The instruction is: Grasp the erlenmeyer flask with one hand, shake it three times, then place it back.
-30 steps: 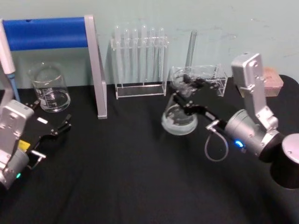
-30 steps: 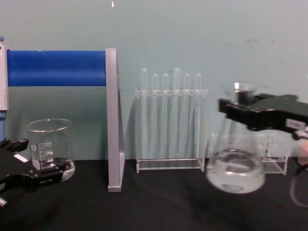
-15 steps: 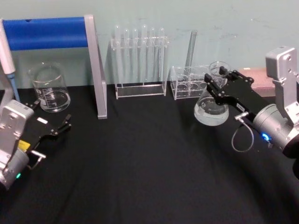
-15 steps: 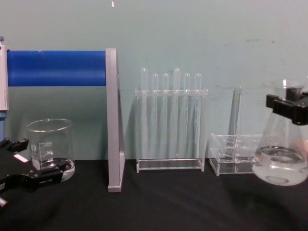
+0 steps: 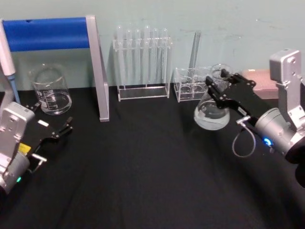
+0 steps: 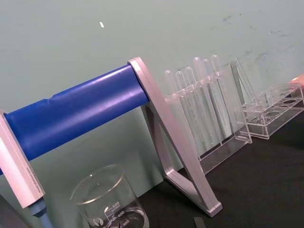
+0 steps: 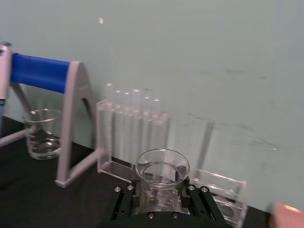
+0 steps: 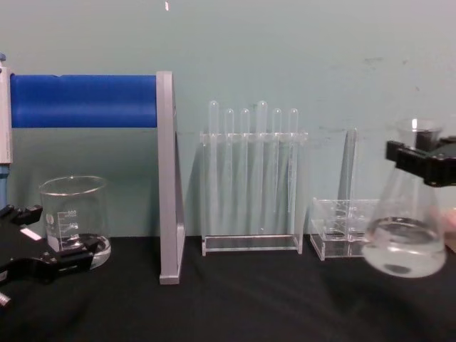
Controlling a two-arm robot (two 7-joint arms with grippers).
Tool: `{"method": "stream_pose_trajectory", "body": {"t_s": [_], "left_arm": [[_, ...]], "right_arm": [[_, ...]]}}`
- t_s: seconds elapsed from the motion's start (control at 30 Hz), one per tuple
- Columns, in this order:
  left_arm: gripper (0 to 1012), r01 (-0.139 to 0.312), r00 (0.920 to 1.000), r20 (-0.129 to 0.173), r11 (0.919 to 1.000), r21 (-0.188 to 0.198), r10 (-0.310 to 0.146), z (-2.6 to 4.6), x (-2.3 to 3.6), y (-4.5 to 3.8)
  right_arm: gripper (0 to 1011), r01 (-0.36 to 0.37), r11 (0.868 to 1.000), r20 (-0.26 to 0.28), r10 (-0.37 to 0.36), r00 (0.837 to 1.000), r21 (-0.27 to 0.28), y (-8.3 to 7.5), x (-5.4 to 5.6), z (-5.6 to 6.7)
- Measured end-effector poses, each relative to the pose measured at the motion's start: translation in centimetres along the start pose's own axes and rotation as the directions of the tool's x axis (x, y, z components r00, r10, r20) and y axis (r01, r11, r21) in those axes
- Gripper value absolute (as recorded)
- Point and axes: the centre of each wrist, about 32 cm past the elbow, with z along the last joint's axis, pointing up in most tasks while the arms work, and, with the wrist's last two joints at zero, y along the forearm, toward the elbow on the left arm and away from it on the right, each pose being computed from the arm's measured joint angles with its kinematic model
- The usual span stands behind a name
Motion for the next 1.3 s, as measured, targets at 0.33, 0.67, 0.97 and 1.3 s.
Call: {"method": "stream_pose_trajectory", "body": {"t_s": [0.33,0.67,0.97,1.3], "left_arm": [[1001,0.000,1.0000,0.000,1.0000,0.000,0.000,0.00,0.00,0.00],[1001,0.000,1.0000,0.000,1.0000,0.000,0.000,0.00,0.00,0.00],[1001,0.000,1.0000,0.000,1.0000,0.000,0.000,0.00,0.00,0.00],[1001,0.000,1.0000,0.000,1.0000,0.000,0.000,0.00,0.00,0.00]], "right_arm": [[456,-0.130,0.991,-0.019,0.130,0.991,0.011,0.9,-2.8,0.2],[456,-0.230,0.973,-0.032,0.231,0.972,0.025,1.6,-5.0,0.4],[456,-0.245,0.969,-0.033,0.246,0.969,0.033,1.8,-5.3,0.3],[456,-0.260,0.965,-0.033,0.261,0.965,0.033,1.9,-5.3,-1.0]]}}
